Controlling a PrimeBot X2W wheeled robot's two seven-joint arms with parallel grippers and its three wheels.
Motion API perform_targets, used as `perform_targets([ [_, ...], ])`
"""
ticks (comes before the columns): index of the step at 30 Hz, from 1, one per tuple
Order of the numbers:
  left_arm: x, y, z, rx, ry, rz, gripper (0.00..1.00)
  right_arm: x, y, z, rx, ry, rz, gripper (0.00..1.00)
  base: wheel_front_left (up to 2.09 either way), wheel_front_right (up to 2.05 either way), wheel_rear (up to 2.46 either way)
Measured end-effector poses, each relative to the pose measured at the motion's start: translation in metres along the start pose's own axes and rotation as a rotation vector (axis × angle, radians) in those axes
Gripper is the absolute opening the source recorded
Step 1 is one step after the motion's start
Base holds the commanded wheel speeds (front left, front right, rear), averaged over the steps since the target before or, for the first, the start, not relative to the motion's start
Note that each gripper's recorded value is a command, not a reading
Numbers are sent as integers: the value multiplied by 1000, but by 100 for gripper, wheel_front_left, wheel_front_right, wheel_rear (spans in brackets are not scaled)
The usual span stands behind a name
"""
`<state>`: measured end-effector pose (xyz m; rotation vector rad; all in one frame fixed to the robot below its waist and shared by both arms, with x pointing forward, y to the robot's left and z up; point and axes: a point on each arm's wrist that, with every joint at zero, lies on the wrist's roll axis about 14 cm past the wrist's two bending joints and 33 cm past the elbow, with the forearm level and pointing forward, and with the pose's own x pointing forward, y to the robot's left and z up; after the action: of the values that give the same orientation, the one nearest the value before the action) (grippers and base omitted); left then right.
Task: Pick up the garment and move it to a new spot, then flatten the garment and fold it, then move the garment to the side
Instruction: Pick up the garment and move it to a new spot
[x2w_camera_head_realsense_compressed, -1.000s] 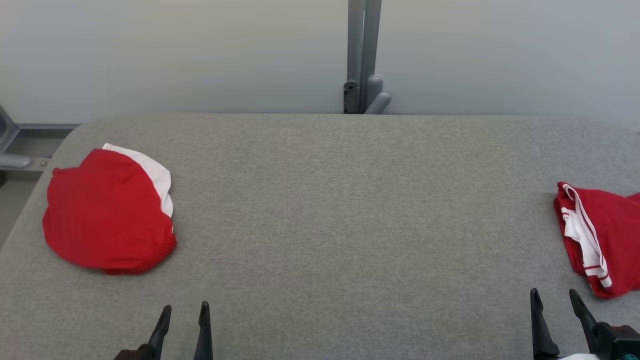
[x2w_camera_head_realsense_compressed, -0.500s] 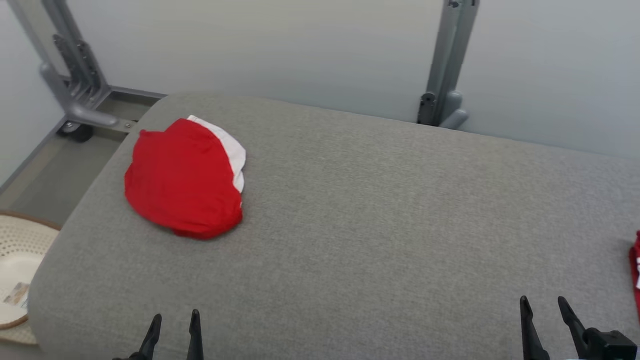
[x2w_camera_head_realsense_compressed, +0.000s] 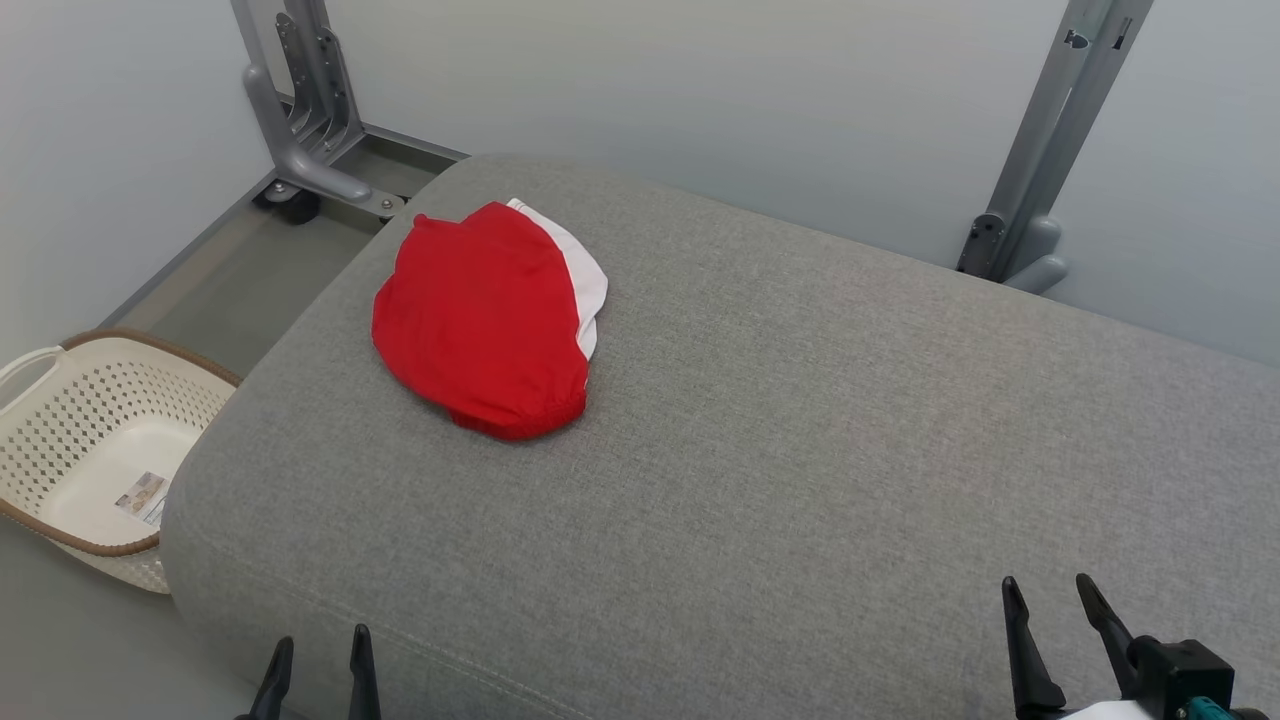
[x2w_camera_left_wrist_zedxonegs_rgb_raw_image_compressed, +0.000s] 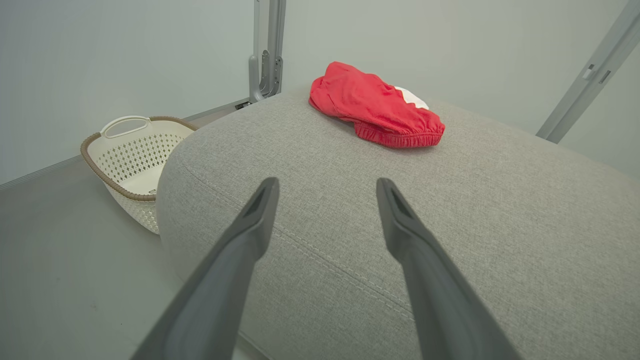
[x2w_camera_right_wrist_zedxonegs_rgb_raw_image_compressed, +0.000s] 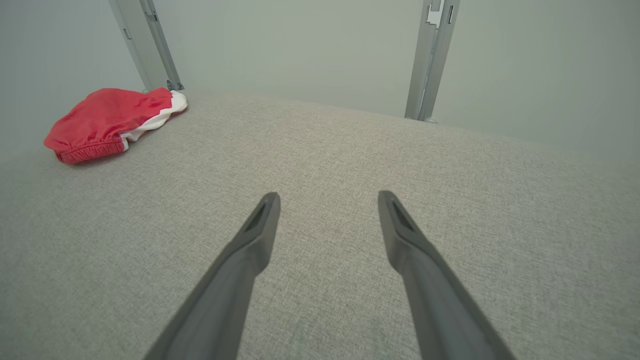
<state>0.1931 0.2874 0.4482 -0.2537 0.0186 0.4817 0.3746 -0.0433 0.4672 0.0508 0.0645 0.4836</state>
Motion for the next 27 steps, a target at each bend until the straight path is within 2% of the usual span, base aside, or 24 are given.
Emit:
perform_targets([
  [10, 12, -4, 2, 14, 5, -18, 100, -5, -8, -10, -8, 28, -20, 100, 0, 0, 0],
  [18, 77, -23, 34, 13, -56, -55, 100, 39, -15, 0, -63, -25, -8, 100, 0, 0, 0],
  [27, 172, -44, 20, -23, 14, -58, 100, 81, -34, -35, -49, 11, -22, 100, 0, 0, 0],
])
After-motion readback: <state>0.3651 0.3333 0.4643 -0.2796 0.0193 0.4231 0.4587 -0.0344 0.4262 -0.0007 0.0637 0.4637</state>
